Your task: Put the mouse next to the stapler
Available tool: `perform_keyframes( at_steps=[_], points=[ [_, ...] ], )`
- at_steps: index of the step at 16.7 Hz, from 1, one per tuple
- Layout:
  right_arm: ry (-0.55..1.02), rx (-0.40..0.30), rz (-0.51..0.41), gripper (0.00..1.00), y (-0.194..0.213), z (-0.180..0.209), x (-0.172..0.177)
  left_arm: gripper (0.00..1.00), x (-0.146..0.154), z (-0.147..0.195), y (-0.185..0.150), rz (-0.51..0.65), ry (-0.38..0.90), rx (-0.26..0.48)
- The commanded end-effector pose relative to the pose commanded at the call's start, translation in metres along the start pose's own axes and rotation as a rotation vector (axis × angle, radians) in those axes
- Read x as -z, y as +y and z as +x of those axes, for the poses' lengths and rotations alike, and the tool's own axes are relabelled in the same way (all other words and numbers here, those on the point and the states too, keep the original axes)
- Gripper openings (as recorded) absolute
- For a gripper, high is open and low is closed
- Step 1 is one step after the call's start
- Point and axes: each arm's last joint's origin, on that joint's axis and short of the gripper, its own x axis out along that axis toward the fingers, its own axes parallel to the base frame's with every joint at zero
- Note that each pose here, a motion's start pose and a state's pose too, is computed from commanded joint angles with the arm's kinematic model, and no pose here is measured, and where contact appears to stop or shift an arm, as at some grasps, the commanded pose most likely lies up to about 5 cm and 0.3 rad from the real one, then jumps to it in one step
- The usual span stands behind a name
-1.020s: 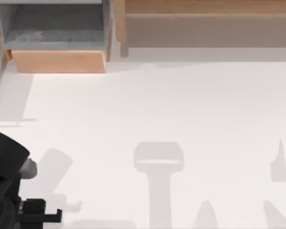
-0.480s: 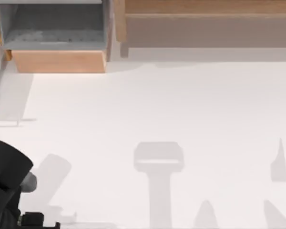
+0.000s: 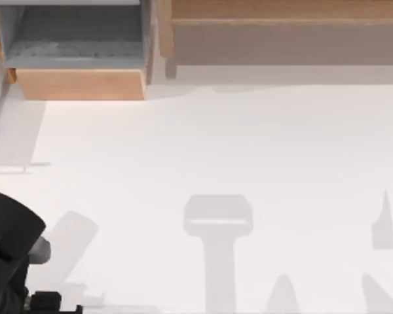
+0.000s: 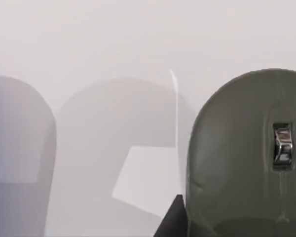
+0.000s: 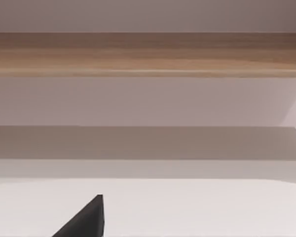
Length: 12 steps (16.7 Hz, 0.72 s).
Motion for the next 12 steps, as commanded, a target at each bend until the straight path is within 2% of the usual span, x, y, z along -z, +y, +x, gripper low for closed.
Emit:
perform_keyframes(
  at_steps=[6, 12],
  points=[
    [0.000, 0.000, 0.000, 1.00, 0.0000, 0.0000, 0.0000, 0.98, 0.0000, 0.0000, 0.0000, 0.000, 0.000, 0.000],
    [0.000, 0.000, 0.000, 1.00, 0.0000, 0.0000, 0.0000, 1.00, 0.0000, 0.0000, 0.0000, 0.000, 0.000, 0.000]
  ],
)
